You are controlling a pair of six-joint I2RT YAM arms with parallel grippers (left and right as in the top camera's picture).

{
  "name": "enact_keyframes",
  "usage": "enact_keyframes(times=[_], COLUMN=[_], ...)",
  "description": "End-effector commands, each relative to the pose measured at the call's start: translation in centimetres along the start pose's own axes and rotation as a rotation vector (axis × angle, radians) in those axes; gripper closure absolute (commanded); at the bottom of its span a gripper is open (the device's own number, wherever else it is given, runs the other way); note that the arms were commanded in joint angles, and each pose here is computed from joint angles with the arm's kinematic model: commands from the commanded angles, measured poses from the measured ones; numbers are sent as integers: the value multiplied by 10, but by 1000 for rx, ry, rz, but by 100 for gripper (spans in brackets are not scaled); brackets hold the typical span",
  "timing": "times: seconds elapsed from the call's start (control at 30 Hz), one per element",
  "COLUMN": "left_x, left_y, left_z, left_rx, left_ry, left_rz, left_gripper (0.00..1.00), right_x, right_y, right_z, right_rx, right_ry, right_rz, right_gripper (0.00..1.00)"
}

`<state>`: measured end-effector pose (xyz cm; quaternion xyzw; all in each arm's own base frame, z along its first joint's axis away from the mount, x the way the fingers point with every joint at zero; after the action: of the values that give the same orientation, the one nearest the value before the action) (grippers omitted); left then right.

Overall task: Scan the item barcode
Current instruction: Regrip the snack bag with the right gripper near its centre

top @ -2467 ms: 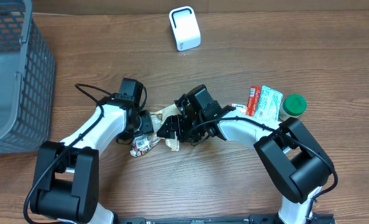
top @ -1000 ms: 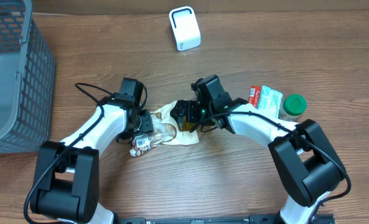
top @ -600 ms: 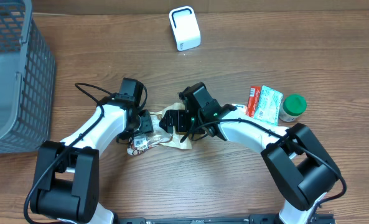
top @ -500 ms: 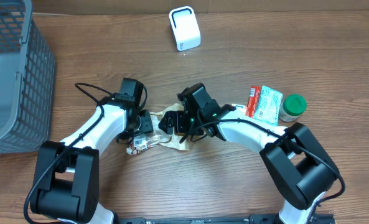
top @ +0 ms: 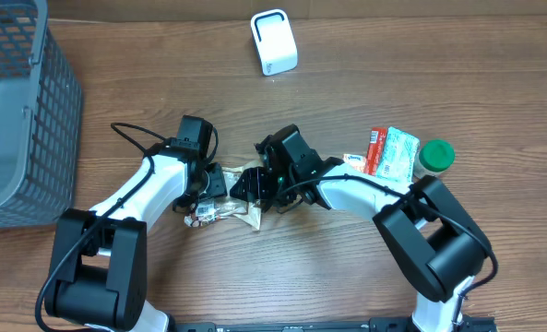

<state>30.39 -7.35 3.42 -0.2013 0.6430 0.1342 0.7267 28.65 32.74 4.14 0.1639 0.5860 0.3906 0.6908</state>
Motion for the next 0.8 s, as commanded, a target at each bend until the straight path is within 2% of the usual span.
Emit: enact_keyframes(times=[0.0,0.13,0.23,0.3,0.4,0.5,0.7,0.77], left_x=[5,5,5,3,-2,-9,-32,-43], left_y=[5,5,4,3,0,-3,-9,-12], left_z=[-6,-5,-5,-1,8,18,43,52], left_rx=[23,27,25,23,11,-3,7,8], left_ry=[11,11,9,1,-18,-38,-73,-89], left_rz=[25,25,23,17,3,-10,-28,-36], left_gripper=[45,42,35,33,32,30,29,29], right_x=[13,13,12,11,11,11,11,11], right_y=[-6,-11,-11,-11,-11,-11,-12,-12], right_z=[-10,-8,-7,-7,-7,-8,-9,-9], right_rx=[15,18,21,22,22,24,27,27], right_ry=[40,29,28,30,30,32,36,36], right_rz=[8,-13,-10,-5,-5,-6,-9,-9], right_gripper=[40,54,63,66,76,81,81,88])
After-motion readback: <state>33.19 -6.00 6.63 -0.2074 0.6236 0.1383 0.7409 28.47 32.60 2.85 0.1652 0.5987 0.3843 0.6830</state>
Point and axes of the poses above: each gripper's point midway between its finger pads, its own x axis out along the fingers, its own y axis along the line the jaws close on, z = x × y, the point moved 3 cm from there along -x, back along the fingers, and after that the axes turned 14 degrees about -x, right-handed, at the moved point
